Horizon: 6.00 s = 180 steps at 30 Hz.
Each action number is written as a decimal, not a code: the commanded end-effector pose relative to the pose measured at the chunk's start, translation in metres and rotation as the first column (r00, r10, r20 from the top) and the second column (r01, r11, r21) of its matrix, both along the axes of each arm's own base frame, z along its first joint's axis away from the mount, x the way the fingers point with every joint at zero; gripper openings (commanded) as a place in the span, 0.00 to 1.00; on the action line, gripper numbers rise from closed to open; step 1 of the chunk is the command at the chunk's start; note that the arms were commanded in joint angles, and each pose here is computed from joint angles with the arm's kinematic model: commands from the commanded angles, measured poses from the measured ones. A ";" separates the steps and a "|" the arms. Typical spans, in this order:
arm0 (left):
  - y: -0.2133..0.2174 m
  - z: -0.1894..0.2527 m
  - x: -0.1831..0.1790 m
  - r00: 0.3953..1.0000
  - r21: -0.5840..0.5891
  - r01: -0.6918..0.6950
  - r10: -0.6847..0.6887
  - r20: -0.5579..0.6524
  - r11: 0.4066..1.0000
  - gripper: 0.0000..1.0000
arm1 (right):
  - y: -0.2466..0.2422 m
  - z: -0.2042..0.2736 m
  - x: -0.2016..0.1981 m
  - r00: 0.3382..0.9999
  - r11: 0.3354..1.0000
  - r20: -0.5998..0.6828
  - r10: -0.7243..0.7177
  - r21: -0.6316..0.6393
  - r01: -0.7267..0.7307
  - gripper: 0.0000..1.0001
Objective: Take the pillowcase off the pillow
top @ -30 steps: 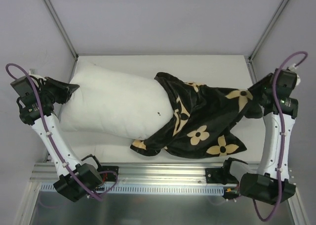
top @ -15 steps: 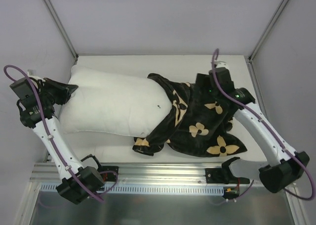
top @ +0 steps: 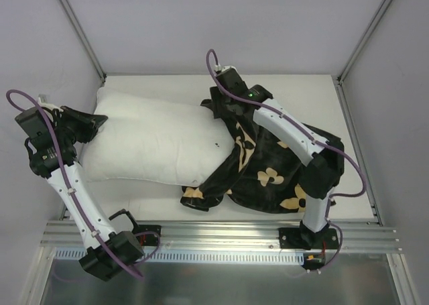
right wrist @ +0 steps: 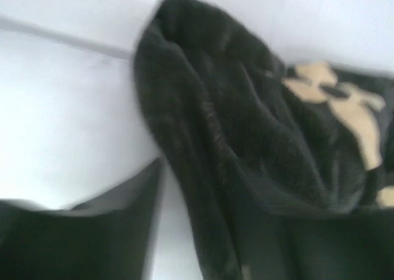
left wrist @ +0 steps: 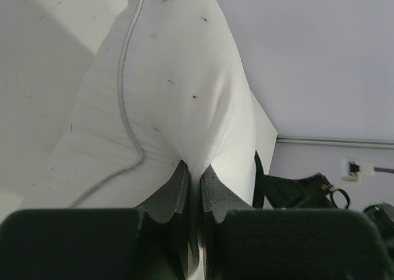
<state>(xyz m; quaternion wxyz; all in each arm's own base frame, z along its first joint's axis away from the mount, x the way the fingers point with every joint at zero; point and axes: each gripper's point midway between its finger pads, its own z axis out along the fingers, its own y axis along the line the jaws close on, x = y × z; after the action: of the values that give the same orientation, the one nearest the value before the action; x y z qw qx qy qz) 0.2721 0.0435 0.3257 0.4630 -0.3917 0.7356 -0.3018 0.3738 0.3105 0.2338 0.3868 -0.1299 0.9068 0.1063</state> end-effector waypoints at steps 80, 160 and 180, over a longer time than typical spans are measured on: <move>-0.297 -0.179 -0.026 0.639 0.543 0.767 -0.480 -0.601 0.341 0.18 | -0.166 -0.109 -0.259 0.961 0.992 -0.246 -0.124 -0.021 0.122 0.96; -0.362 -0.195 0.008 0.453 0.474 0.869 -0.611 -0.649 0.140 0.10 | -0.241 -0.107 -0.205 0.866 0.867 -0.085 -0.493 -0.136 0.480 0.87; -0.272 -0.064 0.040 0.737 0.452 0.666 -0.616 -0.279 0.593 0.00 | -0.160 -0.091 -0.227 0.994 0.999 -0.112 0.009 -0.037 -0.013 0.96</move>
<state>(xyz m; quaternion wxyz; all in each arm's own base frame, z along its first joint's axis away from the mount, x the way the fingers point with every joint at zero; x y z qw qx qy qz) 0.3039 -0.2157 0.2243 0.3270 0.0350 0.9301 -0.1636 0.1394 0.1327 0.1395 0.3181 -0.1083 0.9378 0.0876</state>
